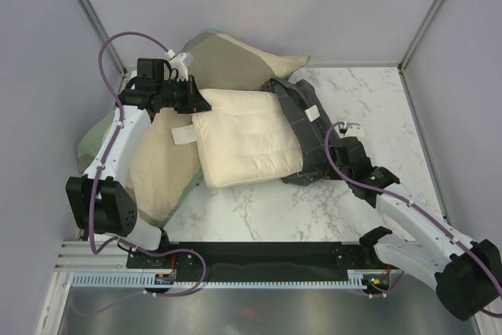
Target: Remove the pillowcase from the pillow
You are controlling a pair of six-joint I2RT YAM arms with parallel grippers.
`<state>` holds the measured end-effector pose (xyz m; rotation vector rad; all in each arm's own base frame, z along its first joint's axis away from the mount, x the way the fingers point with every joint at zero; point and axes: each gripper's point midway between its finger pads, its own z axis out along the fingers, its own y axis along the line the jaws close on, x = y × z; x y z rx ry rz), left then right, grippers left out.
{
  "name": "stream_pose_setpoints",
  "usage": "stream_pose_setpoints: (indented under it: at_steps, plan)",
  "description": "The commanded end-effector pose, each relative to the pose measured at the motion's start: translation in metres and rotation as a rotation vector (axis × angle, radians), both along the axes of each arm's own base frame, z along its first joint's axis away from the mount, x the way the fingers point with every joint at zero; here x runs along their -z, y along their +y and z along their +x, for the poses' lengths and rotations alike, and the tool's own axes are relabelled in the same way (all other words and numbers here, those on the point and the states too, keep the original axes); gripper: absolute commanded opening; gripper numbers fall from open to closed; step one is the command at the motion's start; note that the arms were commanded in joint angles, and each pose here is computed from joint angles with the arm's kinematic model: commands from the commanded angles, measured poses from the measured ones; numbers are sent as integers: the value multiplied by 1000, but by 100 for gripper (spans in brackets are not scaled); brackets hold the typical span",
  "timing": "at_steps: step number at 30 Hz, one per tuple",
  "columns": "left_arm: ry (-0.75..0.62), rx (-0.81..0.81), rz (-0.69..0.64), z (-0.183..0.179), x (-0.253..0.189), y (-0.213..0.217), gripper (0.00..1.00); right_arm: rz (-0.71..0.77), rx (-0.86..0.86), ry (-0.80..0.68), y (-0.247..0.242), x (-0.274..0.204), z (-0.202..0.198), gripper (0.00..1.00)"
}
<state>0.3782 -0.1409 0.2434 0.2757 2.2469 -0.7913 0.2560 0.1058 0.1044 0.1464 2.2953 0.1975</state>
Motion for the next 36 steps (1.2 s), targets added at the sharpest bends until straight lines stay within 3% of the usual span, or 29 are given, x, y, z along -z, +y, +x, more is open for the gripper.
stream_pose_setpoints:
  at_steps: [1, 8, 22, 23, 24, 27, 29, 30, 32, 36]
  plan:
    - [-218, -95, 23, 29, -45, 25, 2, -117, 89, -47, -34, -20, 12, 0]
    - [-213, -101, 18, 30, -45, 27, 2, -136, 143, -57, -52, -30, 19, 0]
    - [-260, -190, 88, 31, -56, 41, 5, 6, -53, -24, -7, -27, 22, 2]
    - [-295, -188, 100, 25, -66, 36, 22, 33, -76, -17, 0, -25, 22, 1]
    - [-317, -227, 141, 25, -69, 41, 31, 53, -83, -32, 4, -25, 26, 1]
    - [-396, -241, 204, 15, -83, 32, 40, 91, -100, -24, 15, -14, 32, 0]
    - [-430, -216, 212, 9, -86, 20, 56, 105, -105, 2, 20, -1, 33, 0]
    - [-457, -214, 207, 5, -93, 18, 70, 126, -115, -11, 25, -2, 38, 0]
    - [-517, -189, 197, 0, -102, 7, 81, 137, -123, 15, 30, 10, 40, 0]
    - [-650, -125, 224, -16, -120, -16, 92, 190, -153, 47, 43, 26, 42, 0]
